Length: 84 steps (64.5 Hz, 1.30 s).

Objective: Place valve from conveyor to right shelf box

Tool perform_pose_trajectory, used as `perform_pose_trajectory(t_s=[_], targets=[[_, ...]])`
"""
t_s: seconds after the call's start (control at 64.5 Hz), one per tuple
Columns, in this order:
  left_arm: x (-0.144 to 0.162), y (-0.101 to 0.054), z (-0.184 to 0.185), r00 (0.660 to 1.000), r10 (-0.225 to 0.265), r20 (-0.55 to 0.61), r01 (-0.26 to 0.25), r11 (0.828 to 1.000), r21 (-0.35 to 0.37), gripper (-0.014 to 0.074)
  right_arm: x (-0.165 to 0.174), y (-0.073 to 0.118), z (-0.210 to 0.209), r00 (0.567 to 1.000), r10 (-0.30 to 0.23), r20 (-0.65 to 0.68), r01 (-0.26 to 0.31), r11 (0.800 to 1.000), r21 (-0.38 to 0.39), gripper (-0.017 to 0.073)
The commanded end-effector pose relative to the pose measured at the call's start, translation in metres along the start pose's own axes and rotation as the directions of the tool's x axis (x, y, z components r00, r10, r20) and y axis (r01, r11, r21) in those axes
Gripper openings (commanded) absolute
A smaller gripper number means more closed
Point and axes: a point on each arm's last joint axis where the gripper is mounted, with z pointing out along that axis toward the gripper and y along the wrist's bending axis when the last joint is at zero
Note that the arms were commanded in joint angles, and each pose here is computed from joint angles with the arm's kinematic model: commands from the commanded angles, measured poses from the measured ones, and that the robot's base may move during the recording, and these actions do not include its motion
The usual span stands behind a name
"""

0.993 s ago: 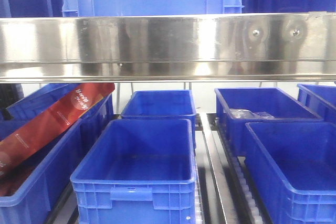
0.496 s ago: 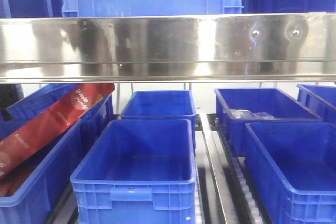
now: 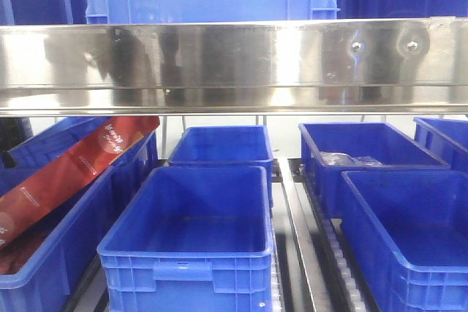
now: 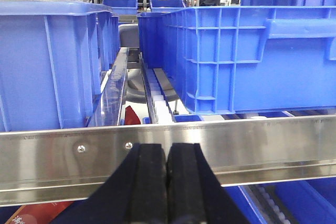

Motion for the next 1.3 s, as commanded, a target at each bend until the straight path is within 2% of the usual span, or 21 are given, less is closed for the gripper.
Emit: perform_pose_trajectory(t_s=[0.0, 0.155, 0.264, 0.419, 0.496, 0.574, 0.605, 0.714, 0.76, 0.791, 0.977, 1.288], targets=[[-0.003, 0.000, -0.001, 1.000, -0.017, 0.025, 0.017, 1.000, -0.003, -0.0111, -0.003, -0.001, -0.001, 1.000, -0.011, 0.029, 0.010, 1.000, 0.007, -0.0162], [-0.003, 0.000, -0.001, 1.000, -0.006, 0.025, 0.006, 1.000, -0.004, -0.0111, -0.003, -0.001, -0.001, 1.000, -0.011, 0.029, 0.010, 1.000, 0.007, -0.0162], [0.000, 0.003, -0.005, 0.993, 0.119, 0.028, -0.117, 0.992, -0.046, -0.0111, -0.003, -0.001, -0.001, 1.000, -0.011, 0.029, 0.010, 1.000, 0.007, -0.0162], [0.016, 0.010, -0.017, 0.993, 0.111, 0.042, -0.104, 0.982, -0.155, -0.0111, -0.003, -0.001, -0.001, 1.000, -0.011, 0.029, 0.010, 1.000, 0.007, -0.0162], [0.030, 0.013, -0.023, 0.993, 0.106, 0.050, -0.093, 0.971, -0.218, -0.0111, -0.003, -0.001, -0.001, 1.000, -0.011, 0.029, 0.010, 1.000, 0.007, -0.0162], [0.049, 0.014, -0.027, 0.996, 0.062, 0.057, -0.046, 0.967, -0.249, -0.0111, -0.003, -0.001, -0.001, 1.000, -0.011, 0.029, 0.010, 1.000, 0.007, -0.0162], [0.059, 0.014, -0.028, 0.998, 0.039, 0.057, -0.024, 0.968, -0.249, -0.0111, -0.003, -0.001, -0.001, 1.000, -0.011, 0.029, 0.010, 1.000, 0.007, -0.0162], [0.083, 0.013, -0.027, 0.999, 0.036, 0.036, -0.026, 0.969, -0.247, -0.0111, -0.003, -0.001, -0.001, 1.000, -0.011, 0.029, 0.010, 1.000, 0.007, -0.0162], [0.080, 0.013, -0.028, 0.997, 0.030, 0.071, -0.012, 0.969, -0.247, -0.0111, -0.003, -0.001, -0.001, 1.000, -0.011, 0.029, 0.010, 1.000, 0.007, -0.0162], [0.084, 0.013, -0.027, 0.999, 0.017, 0.027, -0.010, 0.971, -0.240, -0.0111, -0.003, -0.001, -0.001, 1.000, -0.011, 0.029, 0.010, 1.000, 0.007, -0.0162], [0.085, 0.011, -0.027, 1.000, 0.018, 0.024, -0.013, 0.980, -0.200, -0.0111, -0.003, -0.001, -0.001, 0.999, -0.011, 0.033, 0.010, 1.000, 0.008, -0.0162], [0.082, 0.011, -0.027, 0.998, 0.024, 0.050, -0.013, 0.980, -0.198, -0.0111, -0.003, -0.001, -0.001, 0.999, -0.011, 0.034, 0.010, 1.000, 0.008, -0.0162]])
